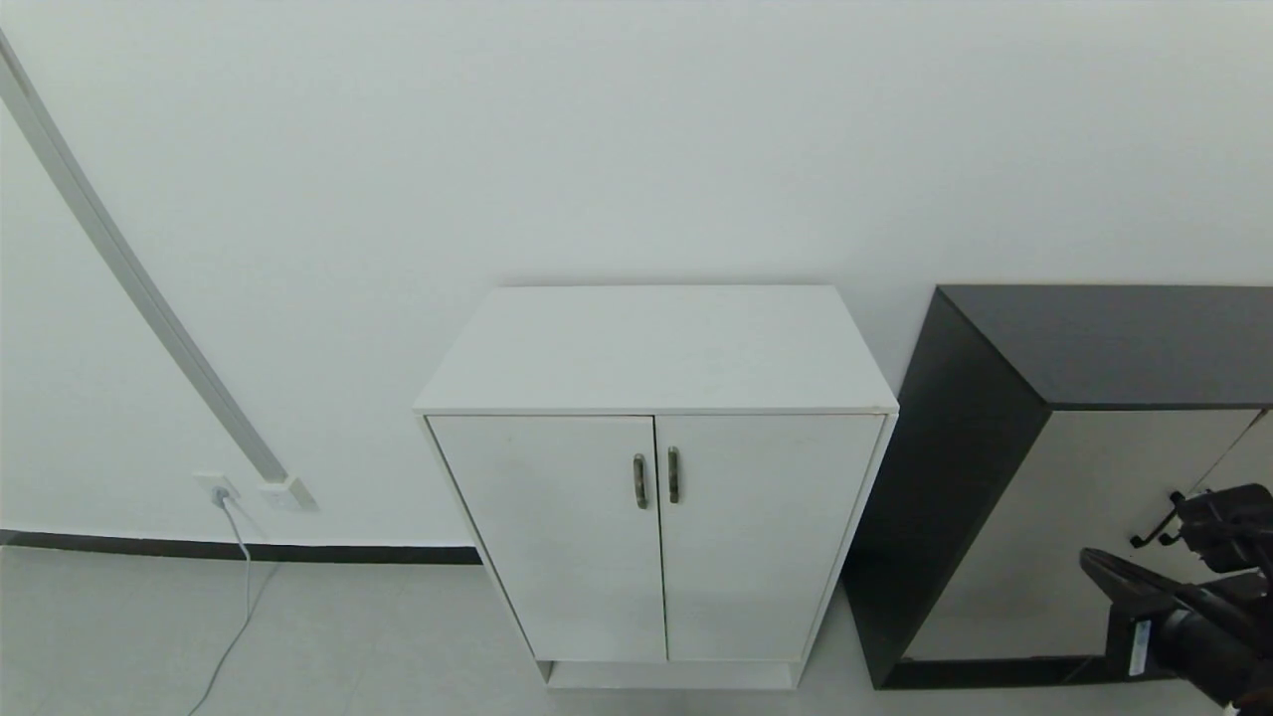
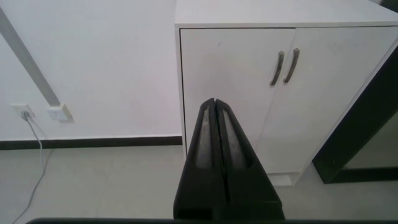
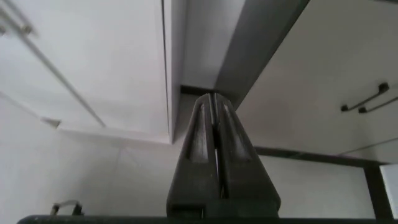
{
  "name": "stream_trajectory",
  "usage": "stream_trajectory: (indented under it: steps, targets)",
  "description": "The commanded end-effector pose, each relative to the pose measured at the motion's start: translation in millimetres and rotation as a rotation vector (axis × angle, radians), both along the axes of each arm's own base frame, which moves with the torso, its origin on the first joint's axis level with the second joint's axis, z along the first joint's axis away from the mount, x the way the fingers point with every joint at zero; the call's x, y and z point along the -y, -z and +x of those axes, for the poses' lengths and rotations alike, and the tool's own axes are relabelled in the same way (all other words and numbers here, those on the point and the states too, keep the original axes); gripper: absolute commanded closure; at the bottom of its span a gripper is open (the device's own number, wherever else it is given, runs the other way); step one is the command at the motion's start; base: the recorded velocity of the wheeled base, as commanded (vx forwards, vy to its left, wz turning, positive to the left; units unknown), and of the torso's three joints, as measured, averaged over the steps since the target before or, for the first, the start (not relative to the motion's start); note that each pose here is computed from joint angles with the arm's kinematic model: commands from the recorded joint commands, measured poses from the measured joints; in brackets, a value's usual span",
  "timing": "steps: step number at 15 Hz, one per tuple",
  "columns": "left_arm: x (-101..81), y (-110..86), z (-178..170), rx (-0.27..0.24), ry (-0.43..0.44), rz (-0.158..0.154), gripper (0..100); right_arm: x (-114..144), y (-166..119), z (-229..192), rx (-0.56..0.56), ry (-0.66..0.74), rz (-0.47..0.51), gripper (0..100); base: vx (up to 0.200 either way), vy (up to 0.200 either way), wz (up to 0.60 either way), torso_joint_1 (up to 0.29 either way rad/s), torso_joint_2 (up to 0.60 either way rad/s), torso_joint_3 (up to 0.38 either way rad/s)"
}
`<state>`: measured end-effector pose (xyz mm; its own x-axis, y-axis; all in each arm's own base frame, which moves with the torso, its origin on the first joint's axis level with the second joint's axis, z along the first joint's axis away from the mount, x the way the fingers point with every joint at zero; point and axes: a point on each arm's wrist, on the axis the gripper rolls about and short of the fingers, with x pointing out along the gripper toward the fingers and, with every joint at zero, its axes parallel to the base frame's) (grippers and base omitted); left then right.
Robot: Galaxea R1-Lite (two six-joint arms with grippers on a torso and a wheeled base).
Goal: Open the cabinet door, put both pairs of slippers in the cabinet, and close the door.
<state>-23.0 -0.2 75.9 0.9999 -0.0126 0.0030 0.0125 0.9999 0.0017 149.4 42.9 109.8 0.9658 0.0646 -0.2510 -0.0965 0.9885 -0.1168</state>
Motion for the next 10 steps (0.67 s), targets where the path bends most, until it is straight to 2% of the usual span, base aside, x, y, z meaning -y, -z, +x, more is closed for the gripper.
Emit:
stream_trajectory:
  steps: [1, 3, 6, 10]
  targets:
    - [0.0, 0.0, 0, -0.001, 0.0, 0.0, 100, 9, -13, -31, 0.04, -0.057, 0.025, 100, 0.0, 0.0, 0.0, 0.0, 0.0, 0.0]
    - [0.0, 0.0, 0, -0.001, 0.0, 0.0, 100, 13, -11, -48, 0.006, -0.091, 0.026, 100, 0.0, 0.0, 0.0, 0.0, 0.0, 0.0]
    - [0.0, 0.0, 0, -0.001, 0.0, 0.0, 100, 22, 1, -82, -0.103, -0.177, 0.026, 100, 0.0, 0.0, 0.0, 0.0, 0.0, 0.0]
    - [0.0, 0.0, 0, -0.001, 0.0, 0.0, 100, 27, 12, -100, -0.186, -0.232, 0.025, 100, 0.0, 0.0, 0.0, 0.0, 0.0, 0.0]
